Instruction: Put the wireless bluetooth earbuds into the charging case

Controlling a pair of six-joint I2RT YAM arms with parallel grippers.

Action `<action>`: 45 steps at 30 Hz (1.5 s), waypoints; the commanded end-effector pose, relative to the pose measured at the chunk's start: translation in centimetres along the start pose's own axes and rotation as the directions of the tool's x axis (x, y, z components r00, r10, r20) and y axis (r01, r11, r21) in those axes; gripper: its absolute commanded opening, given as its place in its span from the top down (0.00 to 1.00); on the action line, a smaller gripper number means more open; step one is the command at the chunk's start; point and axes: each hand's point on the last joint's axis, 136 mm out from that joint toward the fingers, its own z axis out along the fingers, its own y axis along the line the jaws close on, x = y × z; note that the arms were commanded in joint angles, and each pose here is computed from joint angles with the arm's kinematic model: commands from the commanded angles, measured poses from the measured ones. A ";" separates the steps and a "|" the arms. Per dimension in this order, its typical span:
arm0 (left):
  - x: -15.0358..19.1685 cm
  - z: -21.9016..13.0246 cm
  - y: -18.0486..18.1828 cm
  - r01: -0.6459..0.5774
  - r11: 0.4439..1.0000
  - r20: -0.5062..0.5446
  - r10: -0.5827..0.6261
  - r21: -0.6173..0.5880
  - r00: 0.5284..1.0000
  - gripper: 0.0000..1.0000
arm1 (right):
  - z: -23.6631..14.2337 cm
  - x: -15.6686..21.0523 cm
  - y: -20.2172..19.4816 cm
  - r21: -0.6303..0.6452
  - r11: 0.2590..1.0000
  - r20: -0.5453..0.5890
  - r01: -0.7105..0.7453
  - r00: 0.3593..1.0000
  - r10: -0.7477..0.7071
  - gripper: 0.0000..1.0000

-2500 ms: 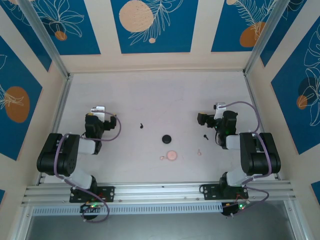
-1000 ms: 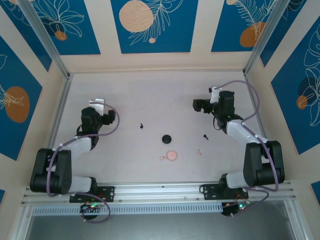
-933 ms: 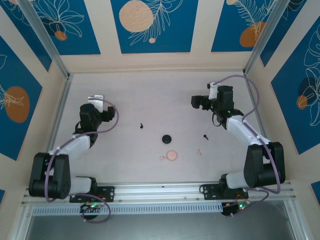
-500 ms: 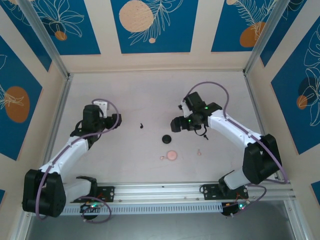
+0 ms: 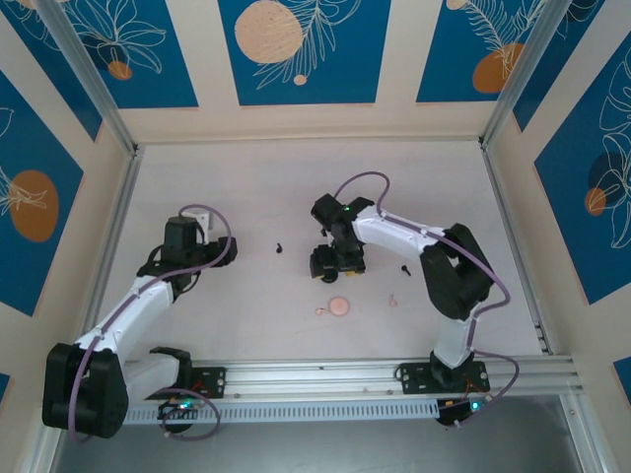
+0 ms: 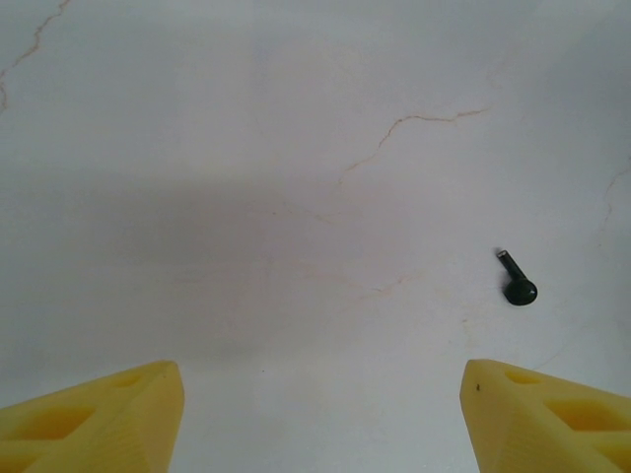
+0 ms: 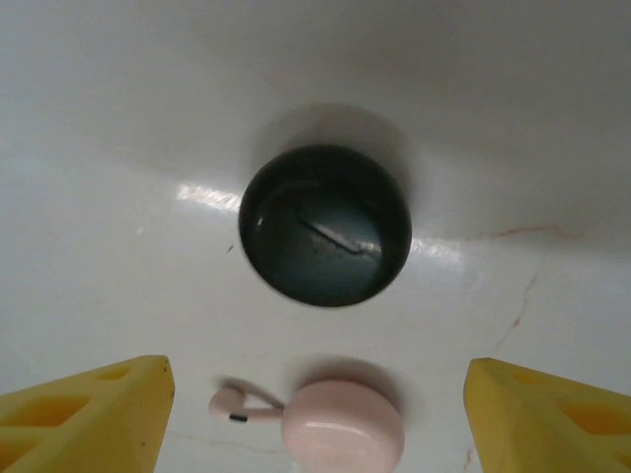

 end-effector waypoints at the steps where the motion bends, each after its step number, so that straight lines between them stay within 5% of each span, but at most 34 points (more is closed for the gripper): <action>1: 1.2 0.2 0.2 0.003 1.000 -0.036 -0.004 -0.011 0.999 0.27 | -0.1 0.1 0.1 0.042 0.999 -0.032 -0.029 0.999 0.030 0.23; 23: 1.9 0.8 0.3 -0.027 1.000 -0.063 0.026 -0.008 0.998 0.26 | 3.8 -2.3 -0.4 0.109 0.994 -0.075 -0.006 0.997 0.014 0.36; 33: 1.7 0.8 -0.5 -0.056 0.998 -0.044 0.057 0.039 0.997 0.32 | 3.1 -2.6 0.2 0.067 0.998 -0.036 -0.004 0.999 0.006 0.53; 40: 0.2 -0.1 -6.1 -0.176 0.933 0.141 0.138 0.315 0.980 0.45 | -1.1 -4.1 2.3 -0.176 0.984 0.192 -0.024 0.980 0.058 0.54; 45: 0.1 -2.3 -10.5 -0.402 0.821 0.418 0.224 0.406 0.880 0.48 | -5.9 -5.4 4.6 -0.408 0.911 0.395 0.062 0.911 0.115 0.56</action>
